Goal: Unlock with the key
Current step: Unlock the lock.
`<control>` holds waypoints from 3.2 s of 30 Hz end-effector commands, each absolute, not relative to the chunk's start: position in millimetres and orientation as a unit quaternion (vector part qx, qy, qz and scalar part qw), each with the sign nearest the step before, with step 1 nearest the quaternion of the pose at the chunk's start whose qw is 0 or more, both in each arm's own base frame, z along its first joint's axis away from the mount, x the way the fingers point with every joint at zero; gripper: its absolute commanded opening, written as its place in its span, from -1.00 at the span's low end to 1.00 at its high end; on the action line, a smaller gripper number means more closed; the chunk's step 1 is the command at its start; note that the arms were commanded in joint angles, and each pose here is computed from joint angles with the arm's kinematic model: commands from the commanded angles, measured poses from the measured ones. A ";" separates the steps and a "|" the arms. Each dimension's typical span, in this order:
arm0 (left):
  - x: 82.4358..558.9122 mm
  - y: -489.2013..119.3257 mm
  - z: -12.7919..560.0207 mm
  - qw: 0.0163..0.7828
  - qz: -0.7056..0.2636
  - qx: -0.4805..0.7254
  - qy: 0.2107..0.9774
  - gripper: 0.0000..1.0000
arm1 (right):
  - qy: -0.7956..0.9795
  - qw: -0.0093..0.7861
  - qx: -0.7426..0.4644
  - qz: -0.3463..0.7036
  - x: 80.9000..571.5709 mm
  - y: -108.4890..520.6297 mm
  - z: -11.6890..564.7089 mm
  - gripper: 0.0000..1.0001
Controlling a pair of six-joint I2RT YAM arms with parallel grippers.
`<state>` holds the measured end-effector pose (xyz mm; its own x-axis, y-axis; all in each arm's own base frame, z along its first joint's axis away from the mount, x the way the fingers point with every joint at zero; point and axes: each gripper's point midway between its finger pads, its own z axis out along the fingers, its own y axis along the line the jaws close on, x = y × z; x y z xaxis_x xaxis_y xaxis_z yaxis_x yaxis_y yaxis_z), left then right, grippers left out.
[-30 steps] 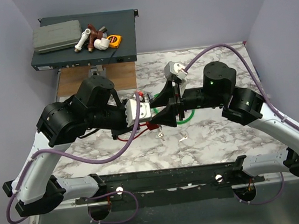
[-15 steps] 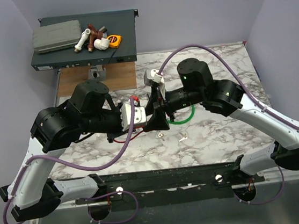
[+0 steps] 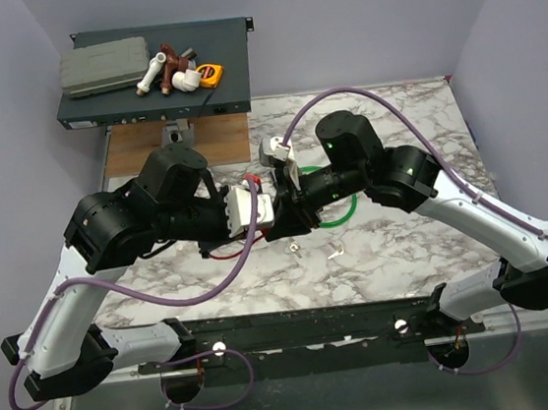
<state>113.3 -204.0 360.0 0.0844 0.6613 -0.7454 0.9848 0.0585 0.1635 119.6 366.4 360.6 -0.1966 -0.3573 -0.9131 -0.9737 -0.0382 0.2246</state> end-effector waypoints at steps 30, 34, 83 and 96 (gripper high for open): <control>95.8 -200.8 337.0 0.316 -0.246 0.673 0.621 -1.00 | 0.507 0.579 -0.235 0.594 159.4 336.9 389.9 -0.99; 107.1 -177.4 325.2 0.331 -0.183 0.676 0.632 -1.00 | 0.515 0.591 -0.245 0.571 161.3 324.3 395.3 -0.99; 159.1 -181.5 332.2 0.399 -0.099 0.681 0.606 -1.00 | 0.605 0.491 -0.449 0.437 163.6 345.7 407.5 0.68; 150.0 -174.0 313.4 0.389 -0.037 0.746 0.540 -1.00 | 0.664 0.337 -0.531 0.404 154.5 355.4 361.8 0.68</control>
